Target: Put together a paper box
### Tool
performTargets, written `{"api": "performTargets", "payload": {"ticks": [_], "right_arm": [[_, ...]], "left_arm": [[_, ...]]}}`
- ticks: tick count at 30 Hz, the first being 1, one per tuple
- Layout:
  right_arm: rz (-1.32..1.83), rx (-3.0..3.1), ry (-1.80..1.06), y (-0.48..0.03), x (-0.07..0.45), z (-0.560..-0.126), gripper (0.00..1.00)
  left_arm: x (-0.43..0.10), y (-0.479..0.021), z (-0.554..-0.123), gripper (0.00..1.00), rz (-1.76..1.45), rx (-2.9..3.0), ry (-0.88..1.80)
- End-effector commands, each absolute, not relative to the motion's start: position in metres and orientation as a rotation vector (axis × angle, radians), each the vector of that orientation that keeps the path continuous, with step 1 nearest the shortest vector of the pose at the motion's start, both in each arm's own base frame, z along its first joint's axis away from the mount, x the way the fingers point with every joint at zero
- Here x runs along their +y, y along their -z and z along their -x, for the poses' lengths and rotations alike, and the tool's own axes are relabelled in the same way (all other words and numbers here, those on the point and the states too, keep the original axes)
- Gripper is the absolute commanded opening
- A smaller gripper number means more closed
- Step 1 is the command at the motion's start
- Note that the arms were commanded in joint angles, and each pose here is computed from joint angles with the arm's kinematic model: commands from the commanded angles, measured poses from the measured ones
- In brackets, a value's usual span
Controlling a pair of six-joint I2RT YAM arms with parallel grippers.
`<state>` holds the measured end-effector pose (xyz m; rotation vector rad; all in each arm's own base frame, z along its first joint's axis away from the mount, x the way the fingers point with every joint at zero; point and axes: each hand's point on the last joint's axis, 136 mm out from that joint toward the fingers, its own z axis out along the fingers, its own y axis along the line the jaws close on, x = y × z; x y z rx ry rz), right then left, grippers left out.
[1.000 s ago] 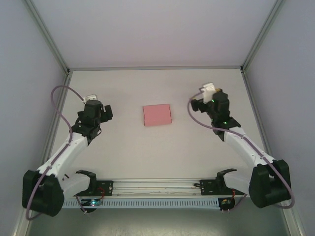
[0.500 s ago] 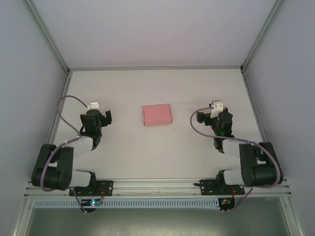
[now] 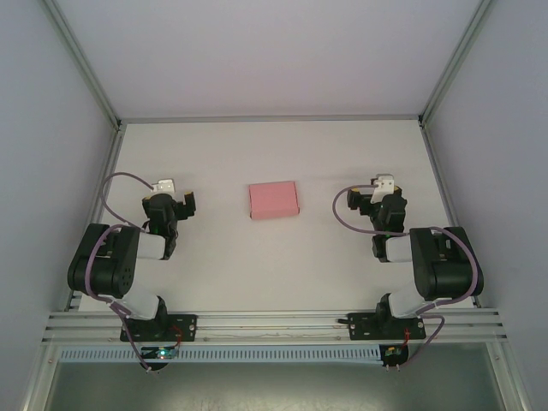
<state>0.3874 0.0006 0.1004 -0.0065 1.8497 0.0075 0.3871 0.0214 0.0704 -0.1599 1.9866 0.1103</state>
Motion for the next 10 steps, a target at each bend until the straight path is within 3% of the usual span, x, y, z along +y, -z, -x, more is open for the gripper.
{"api": "performTargets", "payload": {"ticks": [1,10], "right_arm": [[-0.019,1.807,-0.007,-0.1138,-0.0017,-0.3914,0.98],[-0.020,1.811,-0.003,-0.1130,-0.0020,-0.3916,0.98]], "left_arm": [[0.0234,-0.0889,-0.3945,1.00,0.162,1.919,-0.109],[0.0236,-0.0886,-0.3944,1.00,0.163,1.922,-0.109]]}}
